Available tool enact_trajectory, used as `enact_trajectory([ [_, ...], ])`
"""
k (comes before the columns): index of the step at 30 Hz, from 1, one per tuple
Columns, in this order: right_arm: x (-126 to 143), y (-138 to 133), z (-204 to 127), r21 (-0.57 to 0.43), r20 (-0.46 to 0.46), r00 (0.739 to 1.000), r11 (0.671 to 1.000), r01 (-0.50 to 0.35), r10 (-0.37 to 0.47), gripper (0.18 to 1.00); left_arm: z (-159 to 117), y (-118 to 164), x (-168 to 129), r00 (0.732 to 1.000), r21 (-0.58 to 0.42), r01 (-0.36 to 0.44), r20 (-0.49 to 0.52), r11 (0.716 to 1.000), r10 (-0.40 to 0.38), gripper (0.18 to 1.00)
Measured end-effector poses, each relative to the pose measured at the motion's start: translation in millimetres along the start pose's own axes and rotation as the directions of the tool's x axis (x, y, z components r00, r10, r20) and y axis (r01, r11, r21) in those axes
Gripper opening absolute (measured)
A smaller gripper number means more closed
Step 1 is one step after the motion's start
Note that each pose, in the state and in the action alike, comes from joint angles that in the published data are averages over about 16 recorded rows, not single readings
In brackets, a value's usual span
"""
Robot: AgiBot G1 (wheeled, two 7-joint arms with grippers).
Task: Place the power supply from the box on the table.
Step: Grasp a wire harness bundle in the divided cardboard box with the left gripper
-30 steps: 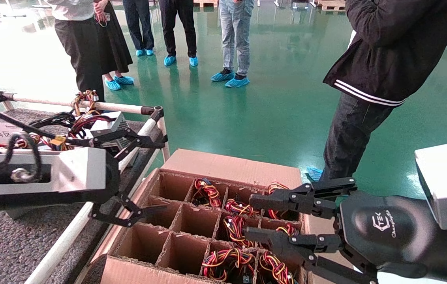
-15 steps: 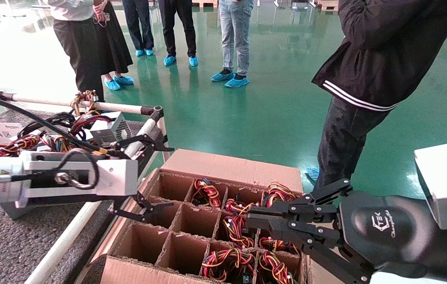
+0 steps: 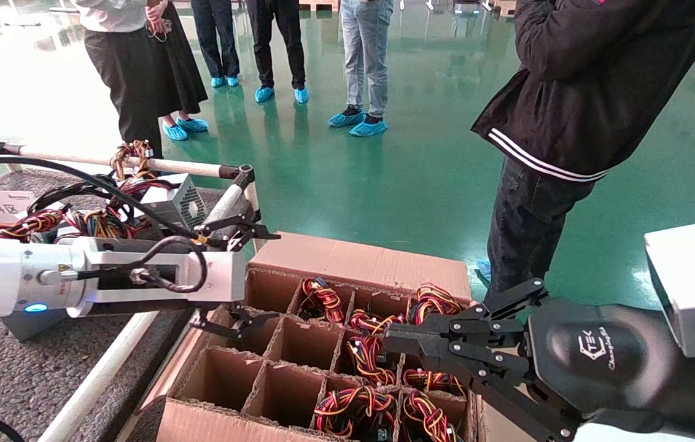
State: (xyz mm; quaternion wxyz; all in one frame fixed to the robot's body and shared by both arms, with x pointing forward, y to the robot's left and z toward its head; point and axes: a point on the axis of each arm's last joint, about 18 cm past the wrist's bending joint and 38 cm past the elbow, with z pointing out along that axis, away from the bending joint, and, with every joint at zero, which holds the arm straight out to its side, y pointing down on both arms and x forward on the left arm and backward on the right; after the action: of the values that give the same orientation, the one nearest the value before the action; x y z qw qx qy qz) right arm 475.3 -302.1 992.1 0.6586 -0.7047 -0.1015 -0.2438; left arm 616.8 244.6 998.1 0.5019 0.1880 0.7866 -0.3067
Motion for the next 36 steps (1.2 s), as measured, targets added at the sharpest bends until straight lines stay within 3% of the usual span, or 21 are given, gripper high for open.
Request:
enact_trajectory([
  [36,0,0,0,0.000,0.000,1.000,1.000,0.000,0.000,0.193,27,-4,-6,1.000,-0.011,0.017,-0.017,1.000,-0.017,0.998],
])
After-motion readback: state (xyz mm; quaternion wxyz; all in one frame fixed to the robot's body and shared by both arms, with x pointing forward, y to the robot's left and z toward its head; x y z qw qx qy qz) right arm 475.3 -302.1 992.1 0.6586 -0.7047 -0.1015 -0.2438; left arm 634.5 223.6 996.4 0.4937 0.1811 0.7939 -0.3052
